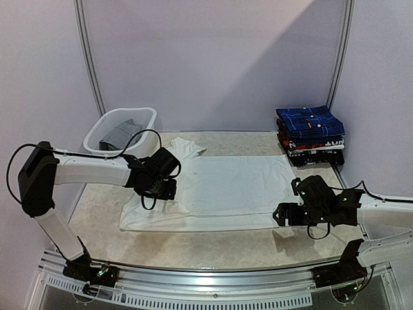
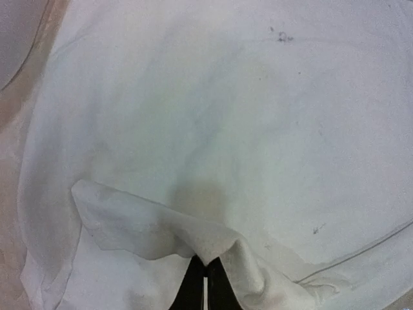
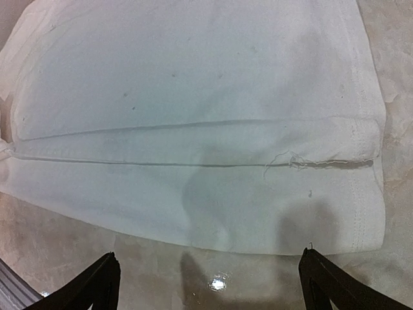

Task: Fold and stack the mixed laundry pile
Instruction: Adjust the 1/3-folded T-shirt at the center of the board.

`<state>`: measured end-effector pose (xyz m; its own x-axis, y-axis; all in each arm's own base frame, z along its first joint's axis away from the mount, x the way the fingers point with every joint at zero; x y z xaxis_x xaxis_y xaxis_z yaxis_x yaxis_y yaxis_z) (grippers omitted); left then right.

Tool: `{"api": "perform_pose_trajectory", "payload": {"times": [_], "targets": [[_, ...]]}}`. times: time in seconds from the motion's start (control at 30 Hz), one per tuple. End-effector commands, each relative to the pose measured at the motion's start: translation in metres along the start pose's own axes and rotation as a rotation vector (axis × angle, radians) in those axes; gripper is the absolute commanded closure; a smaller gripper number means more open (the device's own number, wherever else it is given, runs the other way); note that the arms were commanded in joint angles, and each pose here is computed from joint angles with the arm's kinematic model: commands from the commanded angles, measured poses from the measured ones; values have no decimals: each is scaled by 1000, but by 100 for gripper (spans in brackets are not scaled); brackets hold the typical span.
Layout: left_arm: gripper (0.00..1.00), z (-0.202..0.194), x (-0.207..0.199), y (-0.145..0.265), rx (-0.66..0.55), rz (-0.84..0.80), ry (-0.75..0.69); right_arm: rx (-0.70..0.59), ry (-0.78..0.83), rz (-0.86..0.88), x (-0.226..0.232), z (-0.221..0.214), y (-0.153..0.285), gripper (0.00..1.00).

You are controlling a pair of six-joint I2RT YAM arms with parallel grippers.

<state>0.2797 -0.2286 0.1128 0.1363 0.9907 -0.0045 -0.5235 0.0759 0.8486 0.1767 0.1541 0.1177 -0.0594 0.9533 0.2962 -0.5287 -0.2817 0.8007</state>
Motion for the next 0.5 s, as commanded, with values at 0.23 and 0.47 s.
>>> {"api": "perform_pose_trajectory", "payload": {"times": [0.23, 0.47], "targets": [[100, 29, 2, -29, 14, 3, 8, -10, 11, -14, 2, 4, -1, 2], [100, 41, 7, -42, 13, -4, 41, -2, 12, -3, 4, 3, -3, 2]]}}
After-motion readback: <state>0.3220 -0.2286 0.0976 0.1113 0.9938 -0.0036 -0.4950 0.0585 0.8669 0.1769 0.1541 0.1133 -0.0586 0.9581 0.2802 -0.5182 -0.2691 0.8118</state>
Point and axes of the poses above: each gripper's point midway between its finger pads, its own y axis back along the fingers, its own x axis along the line the jaws close on, z = x × y, the point moved 6 cm from there along y, back along the fingers, and after that the axes turned 2 degrees about -y, right-handed, at the moved point
